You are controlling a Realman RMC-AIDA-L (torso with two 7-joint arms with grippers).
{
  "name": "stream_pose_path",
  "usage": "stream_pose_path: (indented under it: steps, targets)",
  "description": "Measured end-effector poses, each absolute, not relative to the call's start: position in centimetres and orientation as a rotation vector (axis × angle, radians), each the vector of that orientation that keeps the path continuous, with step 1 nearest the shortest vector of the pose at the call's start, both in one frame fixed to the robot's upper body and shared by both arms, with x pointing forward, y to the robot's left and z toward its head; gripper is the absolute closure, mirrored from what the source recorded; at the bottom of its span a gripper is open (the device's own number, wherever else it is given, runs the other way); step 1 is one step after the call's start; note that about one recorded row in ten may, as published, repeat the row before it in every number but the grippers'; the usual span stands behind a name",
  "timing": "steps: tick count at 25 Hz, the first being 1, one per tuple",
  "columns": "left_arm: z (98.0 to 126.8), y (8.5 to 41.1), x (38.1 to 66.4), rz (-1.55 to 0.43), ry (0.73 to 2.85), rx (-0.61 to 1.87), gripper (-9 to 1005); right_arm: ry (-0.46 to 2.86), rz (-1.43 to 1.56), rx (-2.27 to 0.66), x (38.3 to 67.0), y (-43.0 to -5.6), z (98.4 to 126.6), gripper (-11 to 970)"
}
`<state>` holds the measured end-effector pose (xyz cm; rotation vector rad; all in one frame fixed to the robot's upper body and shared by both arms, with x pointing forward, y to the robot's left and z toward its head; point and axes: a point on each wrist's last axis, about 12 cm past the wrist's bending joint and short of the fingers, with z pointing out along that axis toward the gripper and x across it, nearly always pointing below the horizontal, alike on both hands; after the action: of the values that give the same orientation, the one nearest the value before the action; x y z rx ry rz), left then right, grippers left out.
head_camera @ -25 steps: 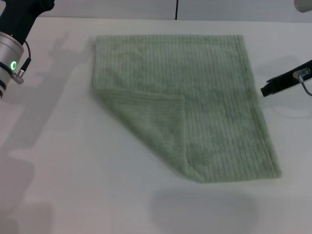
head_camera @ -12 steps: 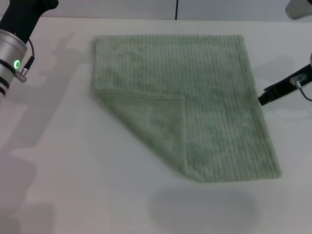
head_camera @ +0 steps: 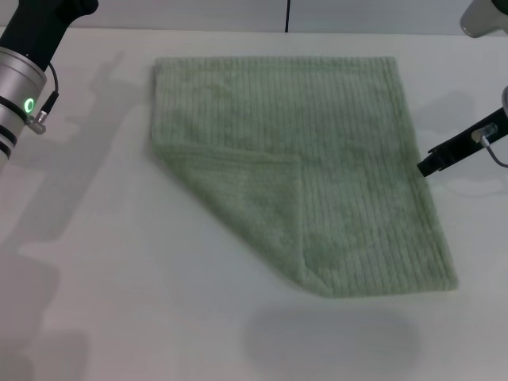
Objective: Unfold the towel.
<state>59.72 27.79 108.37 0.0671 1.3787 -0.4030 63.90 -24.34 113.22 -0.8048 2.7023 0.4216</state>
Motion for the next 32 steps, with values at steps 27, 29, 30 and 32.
stream_pose_path:
  steps: [27,29,30,32]
  targets:
    - [108.6,27.2,59.7,-0.430,1.365,0.099,255,2.695,0.413,-0.888,64.5,-23.5,111.7,960]
    - [108.6,27.1,59.7,-0.433,1.366,0.104,255,2.691,0.418,-0.890,64.5,-23.4,111.6,960]
    - [108.6,27.0,59.7,-0.435,1.366,0.108,255,2.691,0.418,-0.890,64.5,-23.4,111.6,960]
    - [108.6,27.0,59.7,-0.437,1.367,0.113,255,2.691,0.418,-0.888,64.6,-23.3,111.5,961]
